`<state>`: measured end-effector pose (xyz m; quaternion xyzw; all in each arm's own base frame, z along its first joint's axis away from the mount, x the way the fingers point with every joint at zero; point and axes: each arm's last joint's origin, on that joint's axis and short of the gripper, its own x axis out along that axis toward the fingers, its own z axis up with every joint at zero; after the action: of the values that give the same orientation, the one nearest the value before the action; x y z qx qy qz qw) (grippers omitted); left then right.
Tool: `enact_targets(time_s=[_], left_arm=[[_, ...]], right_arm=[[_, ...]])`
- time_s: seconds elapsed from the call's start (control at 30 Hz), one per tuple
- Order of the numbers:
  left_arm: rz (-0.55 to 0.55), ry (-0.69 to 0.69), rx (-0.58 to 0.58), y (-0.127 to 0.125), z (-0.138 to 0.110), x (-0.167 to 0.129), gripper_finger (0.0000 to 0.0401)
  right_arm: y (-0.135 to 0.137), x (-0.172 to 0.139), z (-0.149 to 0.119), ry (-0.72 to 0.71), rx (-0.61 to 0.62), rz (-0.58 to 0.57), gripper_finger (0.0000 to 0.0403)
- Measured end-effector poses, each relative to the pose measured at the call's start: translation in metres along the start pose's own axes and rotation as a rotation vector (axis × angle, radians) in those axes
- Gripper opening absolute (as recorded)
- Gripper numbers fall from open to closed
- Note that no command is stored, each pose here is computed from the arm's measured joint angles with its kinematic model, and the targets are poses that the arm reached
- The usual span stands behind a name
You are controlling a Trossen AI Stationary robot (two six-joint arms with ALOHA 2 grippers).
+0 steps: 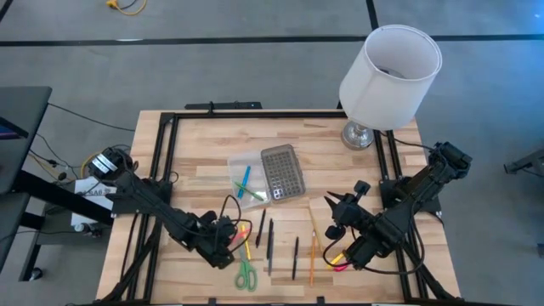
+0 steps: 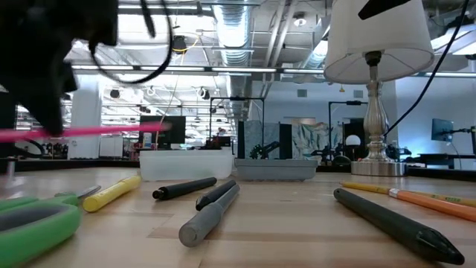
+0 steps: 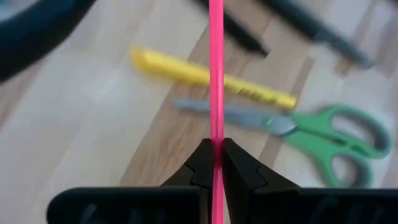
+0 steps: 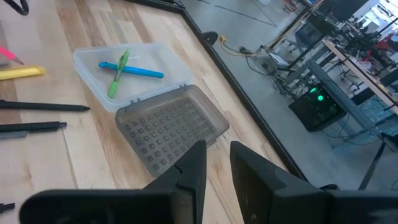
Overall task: Pick & place school supplies into a supply box
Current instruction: Put the pink pencil into the black supply box
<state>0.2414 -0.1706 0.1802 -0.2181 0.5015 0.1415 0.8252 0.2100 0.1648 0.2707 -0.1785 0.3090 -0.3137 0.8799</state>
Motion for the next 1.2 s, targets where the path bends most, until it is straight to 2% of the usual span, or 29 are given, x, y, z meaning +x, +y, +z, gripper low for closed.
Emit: enact_targets(time_s=[0.13, 0.27, 0.63, 0.93, 1.2], left_arm=[[0.011, -0.097, 0.035, -0.006, 0.017, -0.010, 0.0005], [0.100, -0.194, 0.034, 0.001, 0.038, -0.014, 0.0005], [0.299, -0.303, 0.003, 0.046, 0.096, -0.002, 0.0006], [0.355, -0.360, -0.119, 0.087, 0.137, 0.006, 0.0006], [0.398, -0.301, -0.230, 0.114, 0.144, 0.024, 0.0006]], right_arm=[[0.000, 0.000, 0.000, 0.000, 0.000, 0.000, 0.0068], [0.000, 0.000, 0.000, -0.001, 0.003, 0.002, 0.0068], [0.008, 0.009, -0.020, 0.033, -0.016, 0.009, 0.0068], [0.010, 0.012, -0.026, 0.028, -0.019, 0.003, 0.0068], [0.010, 0.012, -0.026, 0.027, -0.019, 0.004, 0.0068]])
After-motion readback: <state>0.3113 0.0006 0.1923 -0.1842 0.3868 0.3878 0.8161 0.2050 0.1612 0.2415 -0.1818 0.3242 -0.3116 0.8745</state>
